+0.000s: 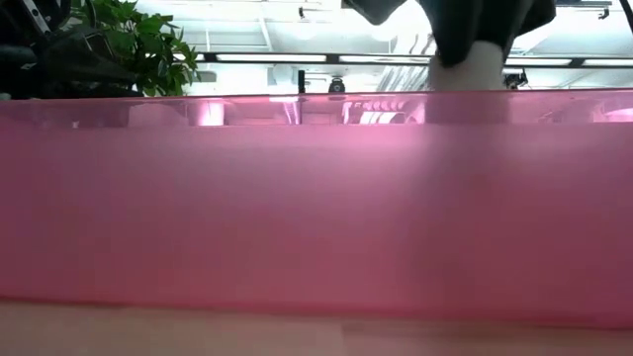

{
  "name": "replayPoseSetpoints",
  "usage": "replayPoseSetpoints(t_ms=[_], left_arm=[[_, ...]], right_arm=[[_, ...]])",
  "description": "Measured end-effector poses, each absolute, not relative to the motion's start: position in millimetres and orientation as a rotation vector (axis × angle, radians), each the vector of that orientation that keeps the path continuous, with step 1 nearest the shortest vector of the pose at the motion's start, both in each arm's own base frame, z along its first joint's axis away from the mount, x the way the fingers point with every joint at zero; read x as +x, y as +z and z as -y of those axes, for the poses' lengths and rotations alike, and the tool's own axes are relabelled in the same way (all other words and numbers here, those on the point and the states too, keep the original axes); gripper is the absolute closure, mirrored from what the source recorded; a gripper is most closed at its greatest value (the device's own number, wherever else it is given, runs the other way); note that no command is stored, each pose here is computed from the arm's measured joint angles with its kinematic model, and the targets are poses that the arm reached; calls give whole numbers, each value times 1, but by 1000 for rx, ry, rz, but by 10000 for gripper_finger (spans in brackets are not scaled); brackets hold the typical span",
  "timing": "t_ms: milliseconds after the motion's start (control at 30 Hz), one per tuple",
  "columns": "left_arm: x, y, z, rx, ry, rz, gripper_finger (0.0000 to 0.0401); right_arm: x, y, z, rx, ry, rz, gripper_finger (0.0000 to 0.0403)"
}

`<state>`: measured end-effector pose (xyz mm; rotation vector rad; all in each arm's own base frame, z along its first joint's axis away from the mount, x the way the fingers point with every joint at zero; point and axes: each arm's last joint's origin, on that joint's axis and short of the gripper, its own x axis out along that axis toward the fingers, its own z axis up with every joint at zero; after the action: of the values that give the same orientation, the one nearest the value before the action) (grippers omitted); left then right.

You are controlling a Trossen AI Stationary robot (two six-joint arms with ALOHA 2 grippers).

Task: Pick and place pill bottles into a basket
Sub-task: Put the white pill bottle into the red bin

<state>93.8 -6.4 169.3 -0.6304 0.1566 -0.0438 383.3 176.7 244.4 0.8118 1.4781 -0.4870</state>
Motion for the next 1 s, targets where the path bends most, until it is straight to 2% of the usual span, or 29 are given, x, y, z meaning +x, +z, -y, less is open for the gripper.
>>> replayPoseSetpoints(t_ms=[467, 1000], left_arm=[[94, 169, 6, -633, -44, -156, 256], [94, 169, 6, -632, -44, -156, 256]], right_arm=[[384, 224, -175, 814, -519, -1459, 262], [383, 224, -176, 808, -517, -1459, 262]])
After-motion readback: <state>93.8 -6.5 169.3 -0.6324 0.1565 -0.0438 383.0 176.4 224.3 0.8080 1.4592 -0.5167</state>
